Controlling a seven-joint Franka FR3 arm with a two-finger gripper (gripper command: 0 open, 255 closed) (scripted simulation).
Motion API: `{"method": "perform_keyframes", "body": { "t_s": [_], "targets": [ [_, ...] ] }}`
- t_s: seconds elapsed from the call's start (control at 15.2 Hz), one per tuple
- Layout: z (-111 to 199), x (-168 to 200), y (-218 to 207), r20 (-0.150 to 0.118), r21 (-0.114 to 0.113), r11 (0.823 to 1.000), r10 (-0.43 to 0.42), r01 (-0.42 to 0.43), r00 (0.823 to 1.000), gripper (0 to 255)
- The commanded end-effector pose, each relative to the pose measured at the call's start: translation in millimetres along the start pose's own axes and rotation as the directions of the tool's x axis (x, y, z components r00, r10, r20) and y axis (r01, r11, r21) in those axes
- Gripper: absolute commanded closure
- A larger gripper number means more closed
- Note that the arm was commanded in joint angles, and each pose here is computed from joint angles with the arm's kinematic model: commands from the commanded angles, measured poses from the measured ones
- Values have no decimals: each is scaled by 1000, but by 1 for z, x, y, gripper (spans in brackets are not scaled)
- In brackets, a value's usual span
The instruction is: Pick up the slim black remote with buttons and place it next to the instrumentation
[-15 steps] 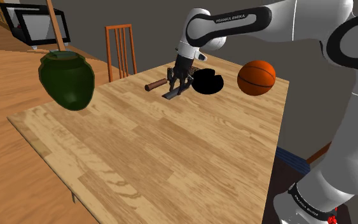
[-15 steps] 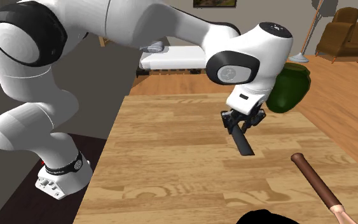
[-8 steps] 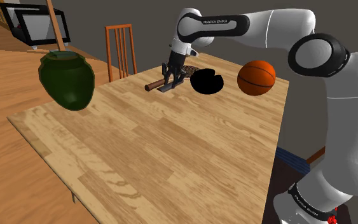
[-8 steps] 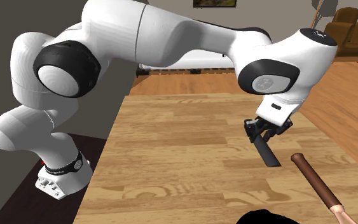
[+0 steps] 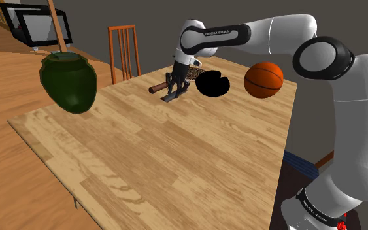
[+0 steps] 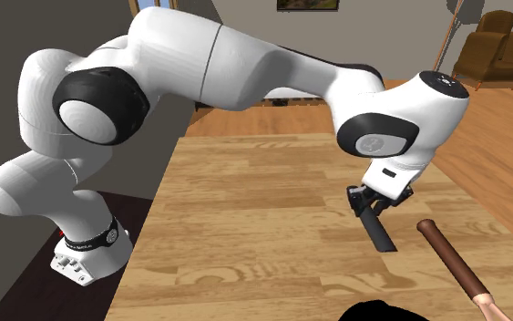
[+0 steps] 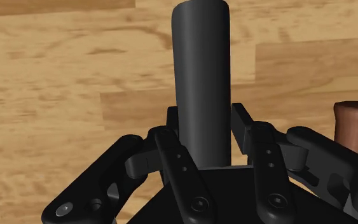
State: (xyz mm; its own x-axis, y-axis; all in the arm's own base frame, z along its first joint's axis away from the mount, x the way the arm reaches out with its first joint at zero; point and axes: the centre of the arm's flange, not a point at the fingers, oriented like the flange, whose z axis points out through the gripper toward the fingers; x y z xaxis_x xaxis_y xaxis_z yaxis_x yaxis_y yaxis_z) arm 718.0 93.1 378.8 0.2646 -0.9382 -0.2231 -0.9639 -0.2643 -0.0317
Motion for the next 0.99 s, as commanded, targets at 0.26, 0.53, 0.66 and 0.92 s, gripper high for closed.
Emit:
{"method": "perform_keyframes", "body": {
  "t_s": [0.26, 0.53, 0.66, 0.92],
  "targets": [
    [31, 8, 0, 0, 1, 1000, 0, 0, 1000, 255],
    [51, 12, 1, 0, 1, 1000, 0, 0, 1000, 255],
    [56, 13, 1, 0, 1, 1000, 0, 0, 1000, 255],
    [56, 13, 1, 0, 1, 1000, 0, 0, 1000, 255]
  ]
}}
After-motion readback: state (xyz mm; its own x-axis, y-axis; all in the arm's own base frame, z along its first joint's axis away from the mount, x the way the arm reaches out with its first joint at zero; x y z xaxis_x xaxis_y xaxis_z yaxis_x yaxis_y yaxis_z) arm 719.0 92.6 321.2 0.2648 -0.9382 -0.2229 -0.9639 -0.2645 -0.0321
